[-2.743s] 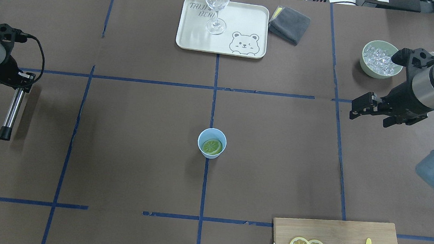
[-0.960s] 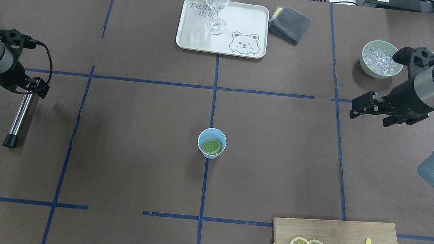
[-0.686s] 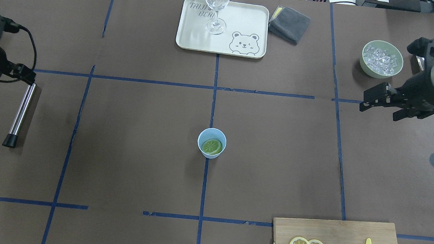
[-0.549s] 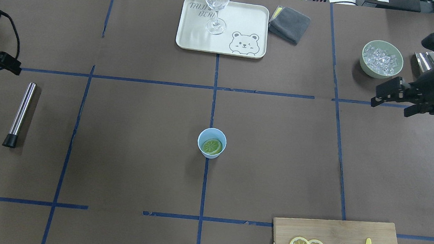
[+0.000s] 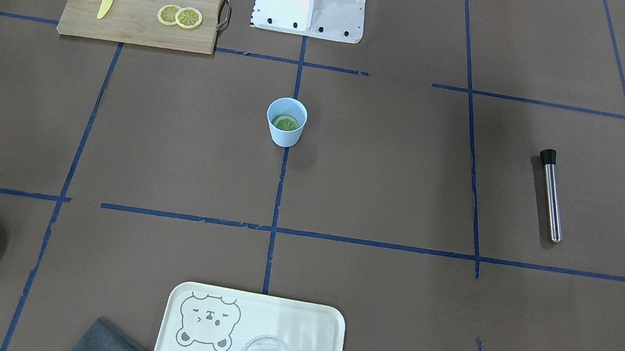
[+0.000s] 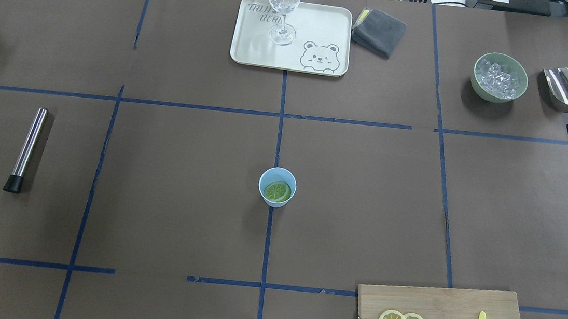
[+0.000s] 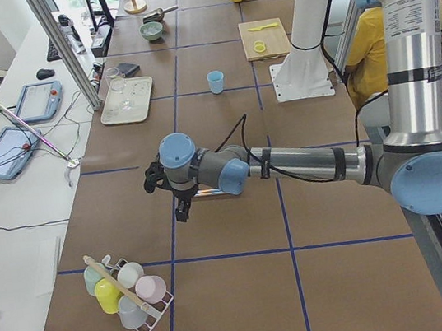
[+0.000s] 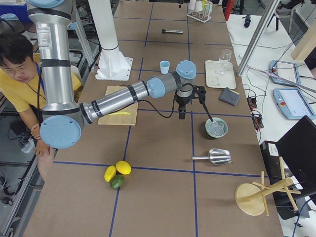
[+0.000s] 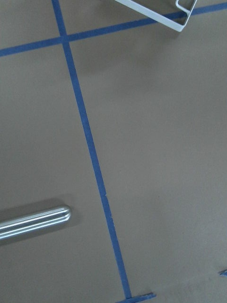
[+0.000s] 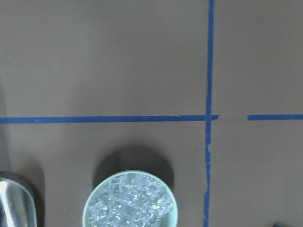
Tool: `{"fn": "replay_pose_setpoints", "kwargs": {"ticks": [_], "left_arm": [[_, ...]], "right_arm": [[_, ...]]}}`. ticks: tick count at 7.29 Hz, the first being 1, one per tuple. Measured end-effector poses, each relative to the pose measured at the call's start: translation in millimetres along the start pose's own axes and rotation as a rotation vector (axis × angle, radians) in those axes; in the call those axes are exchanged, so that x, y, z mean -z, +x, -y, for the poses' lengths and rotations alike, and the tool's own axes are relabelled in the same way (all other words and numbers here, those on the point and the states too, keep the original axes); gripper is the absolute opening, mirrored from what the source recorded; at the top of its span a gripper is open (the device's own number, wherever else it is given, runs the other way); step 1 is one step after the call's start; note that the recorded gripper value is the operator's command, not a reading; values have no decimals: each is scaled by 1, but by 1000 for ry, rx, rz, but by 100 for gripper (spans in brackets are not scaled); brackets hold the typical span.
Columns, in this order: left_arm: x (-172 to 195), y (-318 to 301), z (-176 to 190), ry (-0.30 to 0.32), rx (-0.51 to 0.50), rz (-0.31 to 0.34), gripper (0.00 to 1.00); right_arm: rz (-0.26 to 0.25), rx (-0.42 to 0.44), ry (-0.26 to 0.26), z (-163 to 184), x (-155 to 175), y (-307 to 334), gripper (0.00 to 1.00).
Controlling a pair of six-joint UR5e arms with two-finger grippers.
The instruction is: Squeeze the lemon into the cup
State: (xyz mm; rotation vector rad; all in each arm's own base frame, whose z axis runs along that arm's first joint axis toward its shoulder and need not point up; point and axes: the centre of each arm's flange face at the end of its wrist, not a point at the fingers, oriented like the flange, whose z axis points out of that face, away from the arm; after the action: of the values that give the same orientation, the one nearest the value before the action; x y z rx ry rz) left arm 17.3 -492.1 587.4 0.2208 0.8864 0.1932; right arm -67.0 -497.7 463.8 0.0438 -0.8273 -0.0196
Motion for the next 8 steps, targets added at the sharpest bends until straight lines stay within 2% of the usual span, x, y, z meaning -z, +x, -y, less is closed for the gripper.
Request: {"fn": "replay_pose_setpoints", "kwargs": {"ticks": [2, 3, 4, 5, 6, 8], "left_arm": [[22, -61, -28, 33, 11, 18, 100], [38, -78, -33, 58, 4, 71, 100], [50, -88, -35, 62, -4, 141, 100], [58, -91, -38, 46, 22, 170, 100], [63, -90, -38, 29, 87, 154, 100], [67, -79, -38, 31, 220, 83, 100]], "right_arm": [[-33, 47, -44, -8, 17, 49, 100], [-38, 50, -63, -12, 17, 61, 100], [-40, 48, -74, -14, 15, 67, 100], [-43, 47, -80, -14, 14, 70, 100], [-43, 47, -82, -14, 13, 71, 100], [-43, 49, -87, -14, 10, 72, 100]]}}
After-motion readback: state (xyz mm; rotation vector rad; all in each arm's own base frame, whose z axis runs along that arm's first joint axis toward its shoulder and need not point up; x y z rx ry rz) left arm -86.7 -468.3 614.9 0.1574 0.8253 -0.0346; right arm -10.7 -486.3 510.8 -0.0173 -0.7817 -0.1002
